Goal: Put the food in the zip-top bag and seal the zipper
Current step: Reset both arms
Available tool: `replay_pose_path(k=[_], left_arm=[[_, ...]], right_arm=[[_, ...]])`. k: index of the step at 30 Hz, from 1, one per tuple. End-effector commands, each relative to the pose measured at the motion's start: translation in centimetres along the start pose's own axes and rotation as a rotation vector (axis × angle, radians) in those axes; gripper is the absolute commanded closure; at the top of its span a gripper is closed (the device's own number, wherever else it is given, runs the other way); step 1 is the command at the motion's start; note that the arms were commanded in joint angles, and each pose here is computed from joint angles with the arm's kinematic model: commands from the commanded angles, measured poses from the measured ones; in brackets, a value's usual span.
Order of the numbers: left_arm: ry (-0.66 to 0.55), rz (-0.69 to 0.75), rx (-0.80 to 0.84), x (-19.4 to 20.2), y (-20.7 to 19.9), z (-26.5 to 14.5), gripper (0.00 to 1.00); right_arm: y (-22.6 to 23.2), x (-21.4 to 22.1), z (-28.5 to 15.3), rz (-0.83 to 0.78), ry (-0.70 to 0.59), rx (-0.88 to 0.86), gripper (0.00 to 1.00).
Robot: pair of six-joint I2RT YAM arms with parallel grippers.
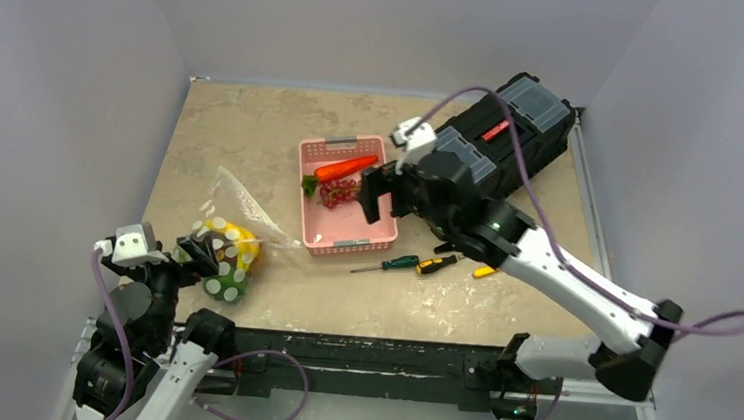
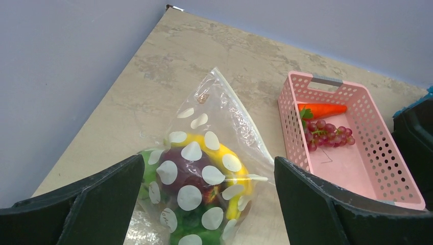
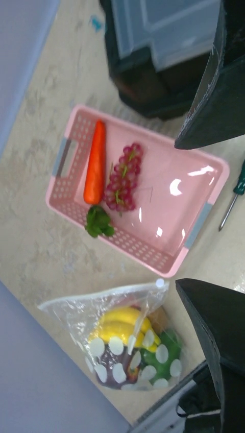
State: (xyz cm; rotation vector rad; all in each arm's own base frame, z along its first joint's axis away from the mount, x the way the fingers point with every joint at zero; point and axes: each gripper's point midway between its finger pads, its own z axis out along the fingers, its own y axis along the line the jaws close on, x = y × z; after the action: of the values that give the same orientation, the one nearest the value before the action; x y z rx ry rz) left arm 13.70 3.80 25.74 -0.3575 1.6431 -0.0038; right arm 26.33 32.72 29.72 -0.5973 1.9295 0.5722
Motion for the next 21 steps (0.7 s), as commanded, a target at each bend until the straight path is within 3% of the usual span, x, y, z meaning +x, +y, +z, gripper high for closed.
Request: replay_pose_path(k=[1, 6, 12, 21], left_arm=[[-0.155, -0.083, 0.071, -2.4, 0.2, -2.2, 0.02], [-0.158, -0.092, 0.064, -2.6, 0.4, -2.4, 0.02], [-0.180, -0.201, 0.088, -3.7, 0.1, -3.4, 0.00], [-0.107, -0.246, 0.204, -5.8, -2.7, -4.3, 0.00]], right_arm=[[-5.6, -3.1, -7.4, 0.050, -0.182, 0.241, 0.01], [-9.8, -3.7, -14.9, 0.129, -0.310, 0.394, 0.01], [-13.7, -4.3, -23.7, 0.244, -0.493, 0.507, 0.01], [-15.9, -4.2, -28.8, 0.319, -0.602, 0.569, 0.01]])
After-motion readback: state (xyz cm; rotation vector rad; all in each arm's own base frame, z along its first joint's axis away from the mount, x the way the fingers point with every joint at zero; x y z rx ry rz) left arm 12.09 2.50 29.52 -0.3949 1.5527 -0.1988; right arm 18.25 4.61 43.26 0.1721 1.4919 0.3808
